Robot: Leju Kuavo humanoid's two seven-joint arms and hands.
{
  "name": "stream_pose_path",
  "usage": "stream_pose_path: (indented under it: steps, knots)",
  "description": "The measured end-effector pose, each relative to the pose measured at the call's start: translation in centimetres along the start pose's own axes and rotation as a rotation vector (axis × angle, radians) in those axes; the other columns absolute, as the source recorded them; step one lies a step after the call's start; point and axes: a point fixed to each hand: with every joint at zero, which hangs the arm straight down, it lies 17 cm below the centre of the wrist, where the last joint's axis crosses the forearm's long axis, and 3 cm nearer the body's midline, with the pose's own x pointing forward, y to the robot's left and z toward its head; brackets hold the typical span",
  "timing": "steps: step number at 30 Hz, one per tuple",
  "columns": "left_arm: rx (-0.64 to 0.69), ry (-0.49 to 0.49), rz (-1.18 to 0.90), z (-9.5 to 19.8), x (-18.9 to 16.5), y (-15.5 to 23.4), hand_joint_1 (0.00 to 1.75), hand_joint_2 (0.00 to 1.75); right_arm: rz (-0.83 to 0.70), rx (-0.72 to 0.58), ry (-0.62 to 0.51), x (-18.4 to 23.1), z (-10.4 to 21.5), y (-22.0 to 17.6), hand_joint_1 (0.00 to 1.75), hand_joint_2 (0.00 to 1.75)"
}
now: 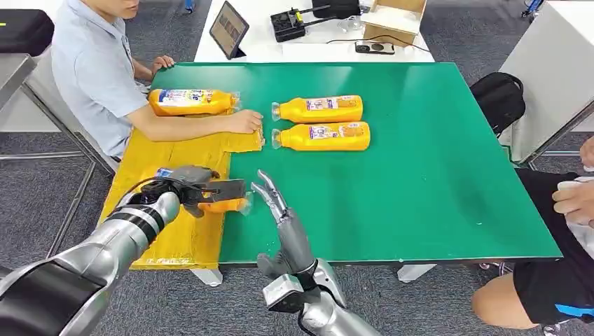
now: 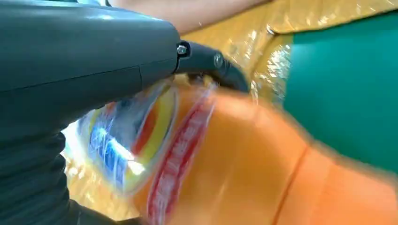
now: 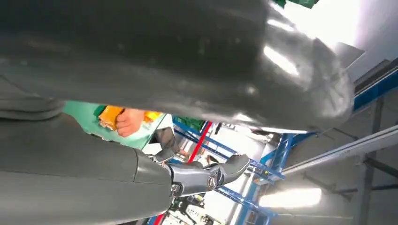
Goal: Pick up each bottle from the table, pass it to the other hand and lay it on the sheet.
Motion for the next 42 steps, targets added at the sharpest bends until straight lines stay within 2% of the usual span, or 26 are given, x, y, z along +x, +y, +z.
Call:
stream_pose_path:
  steps: [11, 19, 24, 30, 32, 36, 37, 42]
  knots:
    - [-0.039, -0.097, 0.22, 0.2, 2.6, 0.0, 0.0, 1.75, 0.0, -0.002, 0.001, 0.0, 0.0, -0.1, 0.0, 0.0]
    - [0.06, -0.31, 0.509, 0.9, 6.6, 4.0, 0.0, 1.75, -0.007, -0.008, 0.006, -0.1, 0.0, -0.2, 0.0, 0.0]
    - [0.2, -0.464, 0.73, 2.1, 8.2, 9.1, 0.0, 1.75, -0.001, -0.018, 0.008, -0.2, 0.0, -0.4, 0.0, 0.0]
    - [0.395, -0.549, 0.875, 3.7, 7.8, 13.7, 0.0, 1.75, 0.025, -0.042, 0.005, -0.2, -0.1, -0.9, 0.0, 0.0]
    - [0.505, -0.571, 0.977, 4.6, 7.1, 15.6, 0.0, 1.75, 0.074, -0.086, -0.003, -0.1, -0.2, -1.8, 0.0, 0.0]
    - [0.679, -0.575, 1.239, 6.5, 5.2, 16.2, 0.0, 1.75, 0.165, -0.202, -0.065, 2.4, -0.3, -4.4, 0.0, 0.0]
    - [0.719, -0.567, 1.272, 7.1, 4.7, 15.7, 0.0, 1.75, 0.193, -0.225, -0.086, 3.1, -0.3, -5.2, 0.0, 1.75]
    - [0.881, -0.543, 1.385, 11.0, 3.6, 11.3, 0.0, 1.75, 0.3, -0.377, -0.11, 5.1, 0.7, -10.7, 0.0, 1.75]
